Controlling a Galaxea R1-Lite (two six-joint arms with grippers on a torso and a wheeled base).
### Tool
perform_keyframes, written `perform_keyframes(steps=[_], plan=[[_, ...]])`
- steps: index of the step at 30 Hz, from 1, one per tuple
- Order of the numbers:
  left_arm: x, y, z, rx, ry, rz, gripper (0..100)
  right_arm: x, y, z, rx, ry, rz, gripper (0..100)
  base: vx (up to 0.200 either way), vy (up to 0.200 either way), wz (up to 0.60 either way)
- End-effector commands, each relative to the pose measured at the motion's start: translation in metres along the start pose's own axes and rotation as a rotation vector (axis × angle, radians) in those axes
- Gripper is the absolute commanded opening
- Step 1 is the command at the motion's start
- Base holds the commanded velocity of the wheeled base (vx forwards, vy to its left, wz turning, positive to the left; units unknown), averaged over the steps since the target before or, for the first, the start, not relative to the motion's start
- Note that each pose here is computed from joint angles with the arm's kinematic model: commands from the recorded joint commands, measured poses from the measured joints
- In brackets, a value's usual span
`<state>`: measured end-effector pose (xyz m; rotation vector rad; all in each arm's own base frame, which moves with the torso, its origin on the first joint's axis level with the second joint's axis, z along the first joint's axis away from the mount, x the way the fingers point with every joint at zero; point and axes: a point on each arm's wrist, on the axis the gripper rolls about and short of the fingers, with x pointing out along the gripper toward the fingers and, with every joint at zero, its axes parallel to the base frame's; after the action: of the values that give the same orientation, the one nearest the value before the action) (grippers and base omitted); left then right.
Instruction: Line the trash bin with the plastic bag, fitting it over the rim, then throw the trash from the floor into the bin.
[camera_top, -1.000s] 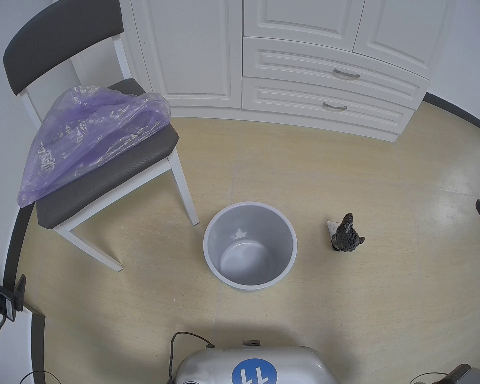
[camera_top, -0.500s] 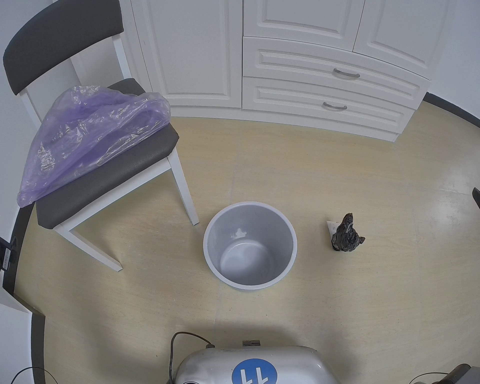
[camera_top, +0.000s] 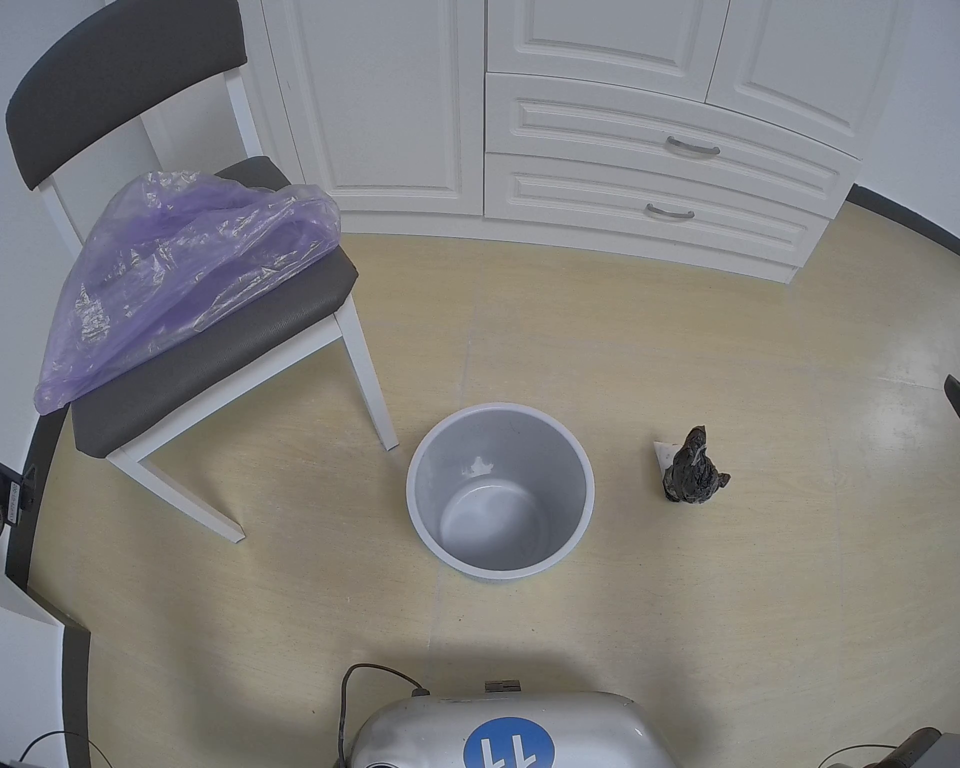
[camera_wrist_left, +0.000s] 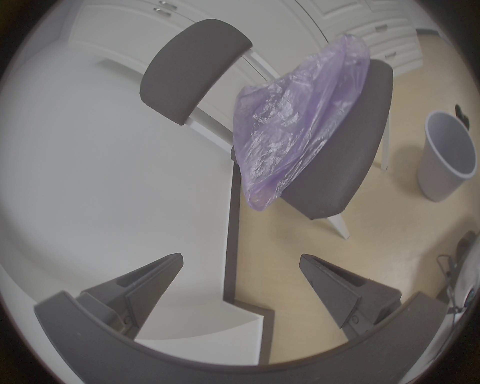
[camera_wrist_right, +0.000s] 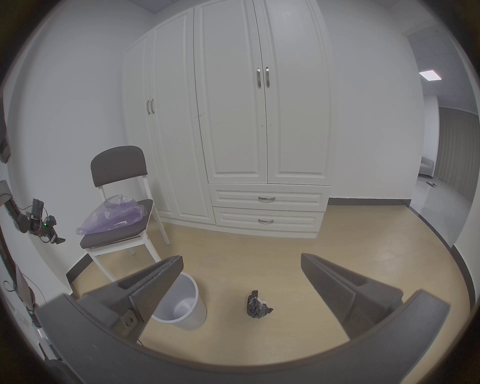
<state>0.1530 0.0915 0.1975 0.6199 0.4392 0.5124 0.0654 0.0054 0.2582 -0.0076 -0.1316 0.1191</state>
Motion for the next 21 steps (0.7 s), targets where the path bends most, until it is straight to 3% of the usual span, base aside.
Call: perform_keyframes(steps=[1,8,17,21], plan=[[0.001,0.011,-0.009,-0.085,-0.007,-0.005,100,-0.002,0.000,0.001,-0.004,-0.007,0.006,100,0.000,0.000,0.00],[0.003,0.015,-0.015,-0.186,-0.046,-0.080,100,-0.002,0.002,0.001,-0.001,-0.009,0.029,100,0.000,0.000,0.00],[0.019,0.010,-0.020,-0.296,-0.012,-0.129,100,-0.002,0.002,0.001,-0.001,-0.012,0.029,100,0.000,0.000,0.00],[0.031,0.013,-0.016,-0.358,-0.055,-0.148,100,-0.002,0.002,0.001,-0.001,-0.012,0.030,100,0.000,0.000,0.00]])
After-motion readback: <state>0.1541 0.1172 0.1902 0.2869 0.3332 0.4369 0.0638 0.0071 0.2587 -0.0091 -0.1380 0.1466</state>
